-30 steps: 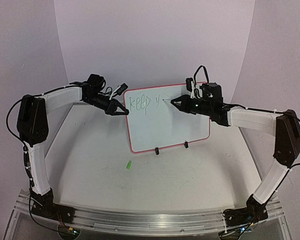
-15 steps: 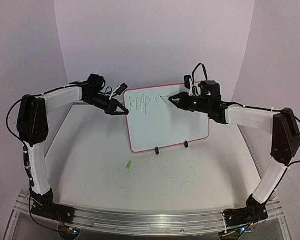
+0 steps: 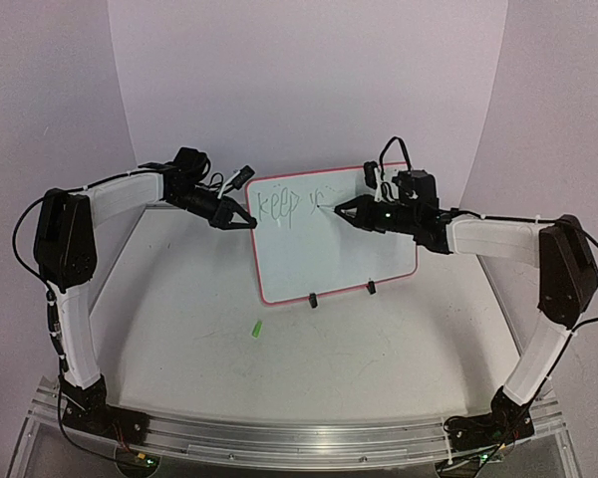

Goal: Write a sentence on the whiteboard
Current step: Write a sentence at the corner of the board.

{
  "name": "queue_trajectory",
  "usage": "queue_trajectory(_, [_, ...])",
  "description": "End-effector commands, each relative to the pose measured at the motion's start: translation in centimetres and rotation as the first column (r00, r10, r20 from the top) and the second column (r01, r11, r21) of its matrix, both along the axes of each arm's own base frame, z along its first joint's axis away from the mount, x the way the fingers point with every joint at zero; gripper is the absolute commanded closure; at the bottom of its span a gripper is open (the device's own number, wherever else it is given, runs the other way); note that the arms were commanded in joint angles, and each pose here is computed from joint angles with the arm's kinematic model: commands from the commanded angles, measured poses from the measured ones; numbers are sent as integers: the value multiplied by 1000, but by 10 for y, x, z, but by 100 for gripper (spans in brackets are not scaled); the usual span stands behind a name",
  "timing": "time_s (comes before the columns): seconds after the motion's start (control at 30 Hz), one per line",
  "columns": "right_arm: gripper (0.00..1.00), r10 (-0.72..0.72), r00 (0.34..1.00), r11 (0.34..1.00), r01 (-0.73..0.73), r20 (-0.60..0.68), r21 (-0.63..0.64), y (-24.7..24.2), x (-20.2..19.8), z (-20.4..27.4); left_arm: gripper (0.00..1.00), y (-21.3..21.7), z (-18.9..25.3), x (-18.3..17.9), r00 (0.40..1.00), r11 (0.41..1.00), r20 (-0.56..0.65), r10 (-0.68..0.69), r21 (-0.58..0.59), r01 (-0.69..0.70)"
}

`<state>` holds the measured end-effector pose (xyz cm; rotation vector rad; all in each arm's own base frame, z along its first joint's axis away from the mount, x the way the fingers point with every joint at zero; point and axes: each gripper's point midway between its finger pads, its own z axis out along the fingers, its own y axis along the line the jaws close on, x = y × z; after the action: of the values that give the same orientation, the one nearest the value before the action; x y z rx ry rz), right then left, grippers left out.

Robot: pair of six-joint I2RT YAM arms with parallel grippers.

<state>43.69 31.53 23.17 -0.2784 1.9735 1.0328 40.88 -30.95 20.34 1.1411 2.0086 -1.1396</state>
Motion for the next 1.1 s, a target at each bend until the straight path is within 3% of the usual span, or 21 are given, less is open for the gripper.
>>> queue_trajectory(0.0, [100, -105, 994, 994, 106, 36, -17, -19, 9, 13, 100, -2, -1, -2, 997, 999, 73, -17, 51, 14])
queue_trajectory(1.07, [100, -97, 982, 995, 89, 164, 54, -20, 4, 74, 100, -2, 1, -3, 997, 999, 76, -18, 50, 14])
